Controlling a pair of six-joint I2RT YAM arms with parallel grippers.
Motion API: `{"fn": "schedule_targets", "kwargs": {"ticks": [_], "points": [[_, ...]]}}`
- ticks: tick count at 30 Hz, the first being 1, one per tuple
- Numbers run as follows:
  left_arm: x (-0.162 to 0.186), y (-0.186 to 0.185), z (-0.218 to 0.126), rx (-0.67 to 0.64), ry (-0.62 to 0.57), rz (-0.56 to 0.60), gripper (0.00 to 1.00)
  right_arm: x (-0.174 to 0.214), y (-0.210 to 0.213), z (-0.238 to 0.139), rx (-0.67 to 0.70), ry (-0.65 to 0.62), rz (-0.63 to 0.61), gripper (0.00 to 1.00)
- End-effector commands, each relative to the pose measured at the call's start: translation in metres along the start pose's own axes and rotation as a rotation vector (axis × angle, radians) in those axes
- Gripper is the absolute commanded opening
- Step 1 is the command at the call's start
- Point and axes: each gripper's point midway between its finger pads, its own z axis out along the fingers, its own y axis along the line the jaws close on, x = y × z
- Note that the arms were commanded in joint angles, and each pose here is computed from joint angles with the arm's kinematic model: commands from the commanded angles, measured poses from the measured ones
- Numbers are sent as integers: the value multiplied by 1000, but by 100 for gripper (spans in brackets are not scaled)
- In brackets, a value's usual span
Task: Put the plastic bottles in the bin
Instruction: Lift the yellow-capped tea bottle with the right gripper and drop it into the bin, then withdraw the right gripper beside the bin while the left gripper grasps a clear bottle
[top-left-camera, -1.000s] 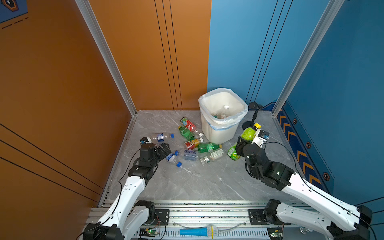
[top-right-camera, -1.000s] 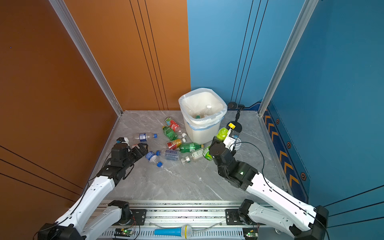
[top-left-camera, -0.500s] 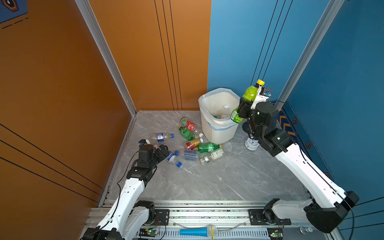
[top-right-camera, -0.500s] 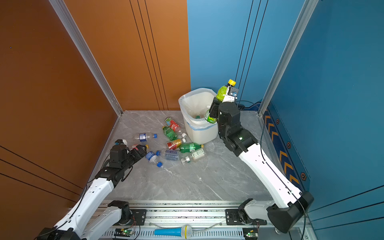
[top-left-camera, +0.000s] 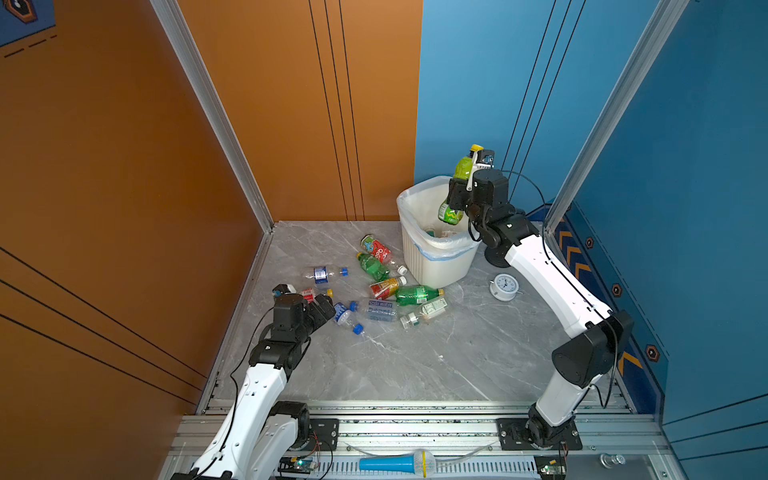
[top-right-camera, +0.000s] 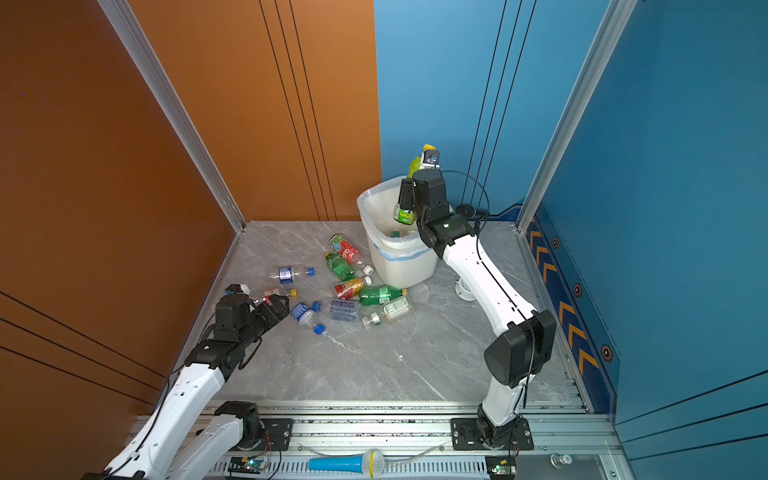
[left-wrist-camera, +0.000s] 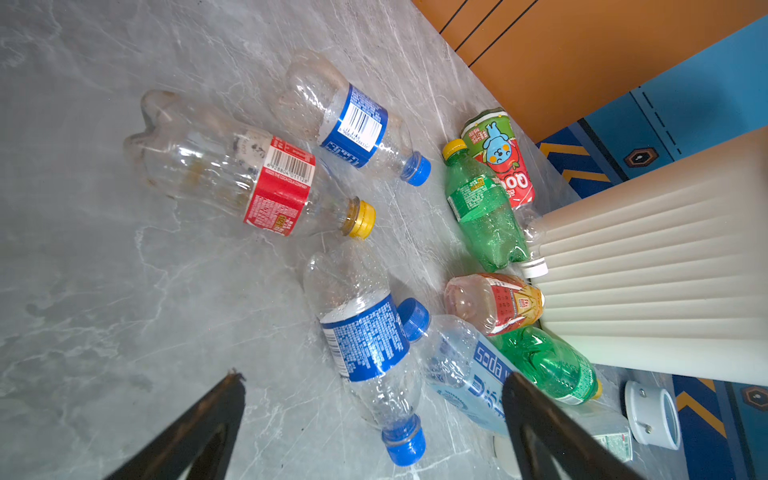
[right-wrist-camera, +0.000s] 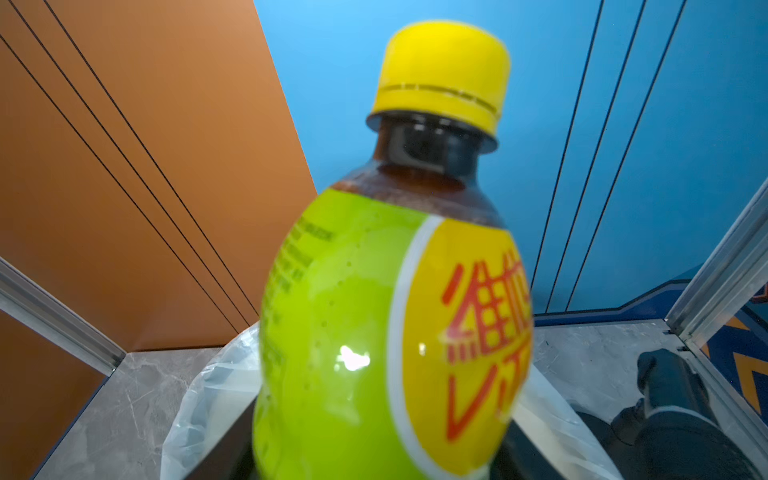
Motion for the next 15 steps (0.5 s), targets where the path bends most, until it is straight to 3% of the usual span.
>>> {"fn": "schedule_targets", "kwargs": {"ticks": [1, 5, 11, 15], "points": [[6, 8, 0, -18, 19, -10, 98, -5, 3, 1, -32, 12, 3, 63], [5, 9, 0, -23, 18, -16, 98, 5, 4, 7, -55, 51, 32, 67], [4, 7, 2, -19, 21, -16, 98, 4, -7, -1, -26, 73, 63, 97], [4, 6, 4, -16, 27, -20, 98, -2, -17, -23, -46, 52, 113, 100]]}}
